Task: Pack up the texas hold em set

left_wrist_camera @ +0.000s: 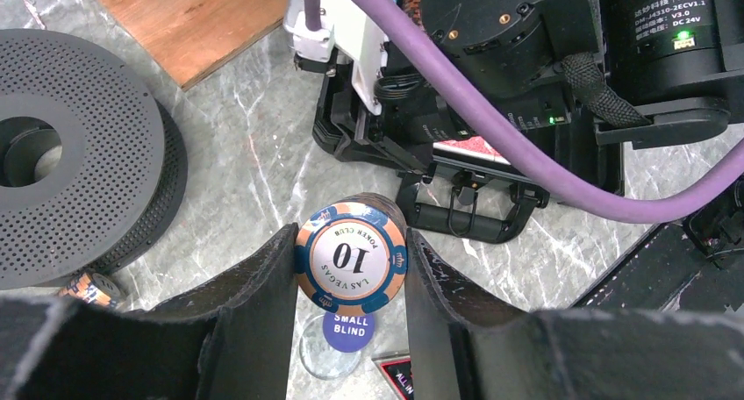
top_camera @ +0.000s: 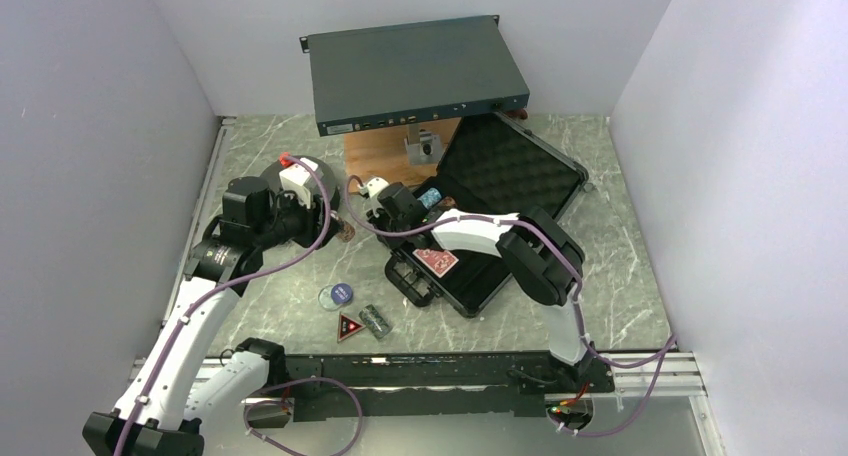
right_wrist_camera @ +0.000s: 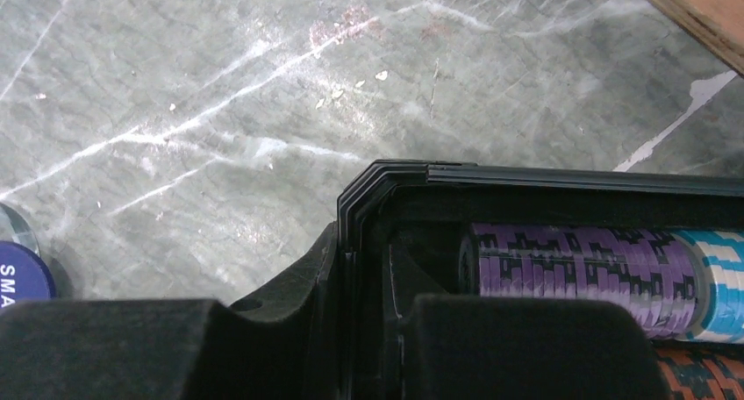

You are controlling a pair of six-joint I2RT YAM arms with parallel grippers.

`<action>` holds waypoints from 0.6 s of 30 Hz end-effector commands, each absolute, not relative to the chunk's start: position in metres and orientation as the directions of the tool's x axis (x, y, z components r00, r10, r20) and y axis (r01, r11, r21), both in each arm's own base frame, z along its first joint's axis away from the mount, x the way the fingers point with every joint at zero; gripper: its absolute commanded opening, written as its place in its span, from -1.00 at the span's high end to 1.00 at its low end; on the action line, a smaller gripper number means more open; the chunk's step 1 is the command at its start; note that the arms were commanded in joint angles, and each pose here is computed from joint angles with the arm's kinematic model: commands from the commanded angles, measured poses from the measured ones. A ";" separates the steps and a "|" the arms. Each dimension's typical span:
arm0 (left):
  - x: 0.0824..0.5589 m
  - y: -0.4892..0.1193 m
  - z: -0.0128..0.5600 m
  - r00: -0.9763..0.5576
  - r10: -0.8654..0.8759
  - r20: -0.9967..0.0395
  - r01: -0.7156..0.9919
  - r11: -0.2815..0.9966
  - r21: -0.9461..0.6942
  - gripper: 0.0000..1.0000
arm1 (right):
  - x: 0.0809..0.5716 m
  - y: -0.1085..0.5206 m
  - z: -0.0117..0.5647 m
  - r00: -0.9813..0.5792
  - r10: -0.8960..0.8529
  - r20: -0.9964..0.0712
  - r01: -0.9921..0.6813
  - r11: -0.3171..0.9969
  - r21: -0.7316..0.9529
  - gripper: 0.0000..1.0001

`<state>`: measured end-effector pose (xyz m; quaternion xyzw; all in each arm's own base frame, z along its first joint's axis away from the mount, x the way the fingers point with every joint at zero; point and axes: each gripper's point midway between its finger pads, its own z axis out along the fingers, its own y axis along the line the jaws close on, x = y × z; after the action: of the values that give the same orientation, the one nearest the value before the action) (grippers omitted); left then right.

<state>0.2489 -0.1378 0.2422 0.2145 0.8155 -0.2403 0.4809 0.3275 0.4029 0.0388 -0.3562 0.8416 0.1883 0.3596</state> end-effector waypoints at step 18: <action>0.259 -0.146 0.282 -0.333 0.087 -0.939 0.624 0.767 -0.150 1.00 | 0.293 0.305 0.185 -0.415 -0.166 -0.895 -0.534 0.840 0.092 -0.36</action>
<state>0.2482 -0.1372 0.2441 0.2140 0.8136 -0.2413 0.4838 0.2959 0.3551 0.1839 -0.2770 0.7976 0.2468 0.4756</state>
